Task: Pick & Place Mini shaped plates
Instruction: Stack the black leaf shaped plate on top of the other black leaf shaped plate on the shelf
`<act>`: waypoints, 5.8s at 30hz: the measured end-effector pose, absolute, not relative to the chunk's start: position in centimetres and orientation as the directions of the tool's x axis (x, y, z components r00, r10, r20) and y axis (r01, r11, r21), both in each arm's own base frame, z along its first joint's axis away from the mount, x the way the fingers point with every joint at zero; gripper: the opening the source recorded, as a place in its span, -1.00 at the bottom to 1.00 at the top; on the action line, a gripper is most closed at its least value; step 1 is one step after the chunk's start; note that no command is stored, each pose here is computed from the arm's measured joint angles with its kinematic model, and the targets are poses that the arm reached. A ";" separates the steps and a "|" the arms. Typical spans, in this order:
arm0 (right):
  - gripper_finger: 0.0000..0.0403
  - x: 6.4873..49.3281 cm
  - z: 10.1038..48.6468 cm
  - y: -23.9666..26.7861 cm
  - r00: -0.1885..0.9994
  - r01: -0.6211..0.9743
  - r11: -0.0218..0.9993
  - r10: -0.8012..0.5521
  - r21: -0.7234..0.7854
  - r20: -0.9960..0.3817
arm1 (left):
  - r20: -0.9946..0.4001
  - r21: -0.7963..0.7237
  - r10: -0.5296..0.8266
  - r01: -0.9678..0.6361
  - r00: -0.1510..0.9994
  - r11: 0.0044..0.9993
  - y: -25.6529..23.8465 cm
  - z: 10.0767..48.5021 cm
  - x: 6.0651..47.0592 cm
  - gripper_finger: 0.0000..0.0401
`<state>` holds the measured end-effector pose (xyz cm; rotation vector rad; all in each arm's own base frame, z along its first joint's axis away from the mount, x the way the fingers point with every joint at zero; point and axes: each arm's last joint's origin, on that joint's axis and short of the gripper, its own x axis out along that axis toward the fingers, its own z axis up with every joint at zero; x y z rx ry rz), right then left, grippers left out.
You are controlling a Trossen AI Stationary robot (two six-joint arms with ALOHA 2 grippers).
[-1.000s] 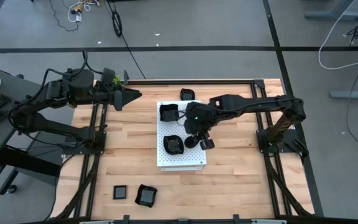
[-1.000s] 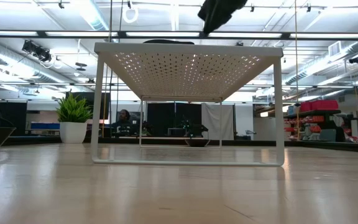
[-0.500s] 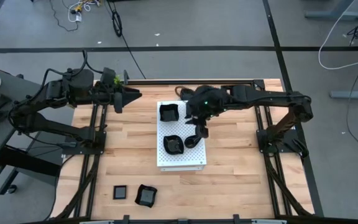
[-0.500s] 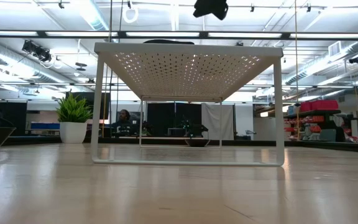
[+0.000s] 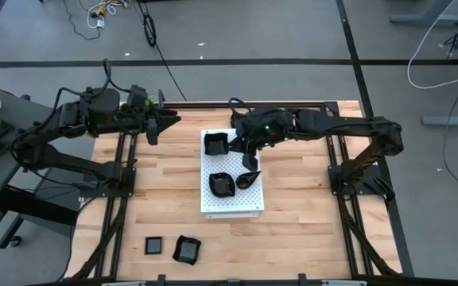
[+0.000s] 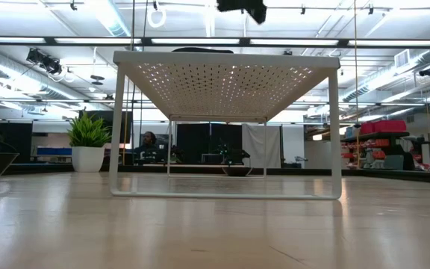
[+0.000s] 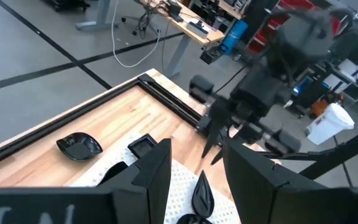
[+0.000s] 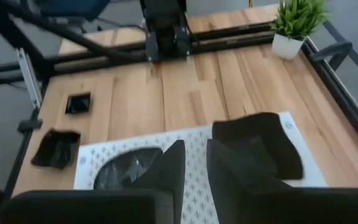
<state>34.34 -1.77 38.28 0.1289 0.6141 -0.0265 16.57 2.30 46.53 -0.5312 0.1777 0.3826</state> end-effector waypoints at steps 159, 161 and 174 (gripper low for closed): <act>-0.92 31.0 14.4 -27.0 0.599 0.607 0.657 -0.009 0.447 -0.800 | -0.456 -0.154 0.527 -0.647 0.717 0.747 4.9 46.3 13.1 -0.37; -0.97 31.0 14.4 -27.0 0.599 0.608 0.656 -0.009 0.447 -0.801 | -0.456 -0.154 0.527 -0.647 0.717 0.747 4.9 46.3 13.1 -0.37; -0.99 30.8 14.6 -27.2 0.601 0.618 0.643 -0.015 0.453 -0.799 | -0.457 -0.158 0.527 -0.648 0.717 0.745 4.9 46.3 13.1 -0.37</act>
